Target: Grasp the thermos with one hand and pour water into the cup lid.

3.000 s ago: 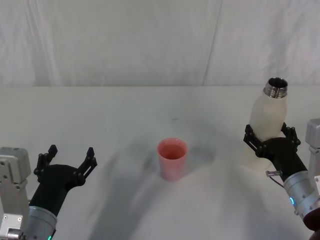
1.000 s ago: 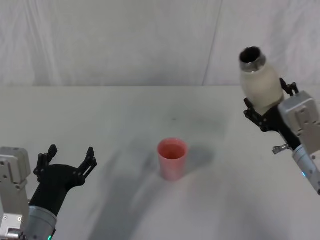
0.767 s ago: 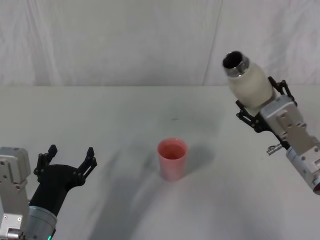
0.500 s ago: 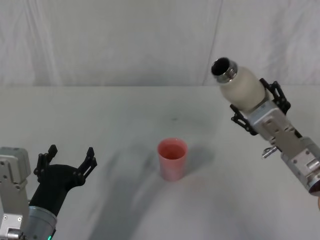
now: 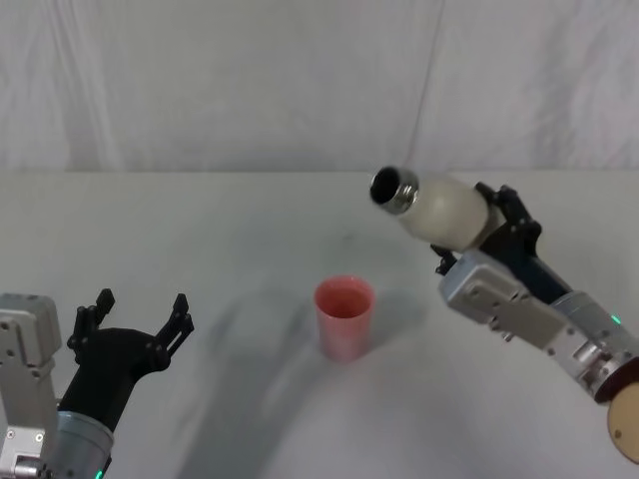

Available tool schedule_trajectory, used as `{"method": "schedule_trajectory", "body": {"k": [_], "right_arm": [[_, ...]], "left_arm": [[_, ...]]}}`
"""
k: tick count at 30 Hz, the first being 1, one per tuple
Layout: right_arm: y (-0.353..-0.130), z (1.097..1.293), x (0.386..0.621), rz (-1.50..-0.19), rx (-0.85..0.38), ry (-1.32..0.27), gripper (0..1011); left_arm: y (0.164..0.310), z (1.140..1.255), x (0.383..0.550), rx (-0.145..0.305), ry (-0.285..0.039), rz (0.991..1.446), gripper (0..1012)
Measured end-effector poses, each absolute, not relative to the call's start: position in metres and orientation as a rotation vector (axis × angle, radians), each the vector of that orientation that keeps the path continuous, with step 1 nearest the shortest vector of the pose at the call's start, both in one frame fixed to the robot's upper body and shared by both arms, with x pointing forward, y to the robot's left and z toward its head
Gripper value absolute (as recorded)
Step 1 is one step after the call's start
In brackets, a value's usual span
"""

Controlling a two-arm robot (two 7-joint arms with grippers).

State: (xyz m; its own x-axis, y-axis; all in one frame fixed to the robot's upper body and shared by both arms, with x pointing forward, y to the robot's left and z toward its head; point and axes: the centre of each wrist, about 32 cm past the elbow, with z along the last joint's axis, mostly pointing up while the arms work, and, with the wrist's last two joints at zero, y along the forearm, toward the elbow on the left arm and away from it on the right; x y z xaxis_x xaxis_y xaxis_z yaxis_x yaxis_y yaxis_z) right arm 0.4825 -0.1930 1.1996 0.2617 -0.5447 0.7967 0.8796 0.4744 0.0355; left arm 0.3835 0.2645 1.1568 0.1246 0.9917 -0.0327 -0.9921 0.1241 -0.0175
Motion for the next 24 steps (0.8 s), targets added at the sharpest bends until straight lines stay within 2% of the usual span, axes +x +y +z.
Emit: {"method": "schedule_trajectory", "body": {"k": [11,24], "right_arm": [[-0.185,1.190,0.482,-0.932,-0.579,-0.931,950],[-0.182,1.178,0.484,-0.901,-0.697,-1.003,950]], "left_arm": [[0.265,1.157,0.384,-0.038,0.014,1.446,1001],[0.265,1.157,0.384,-0.038,0.014,1.446,1001]]}}
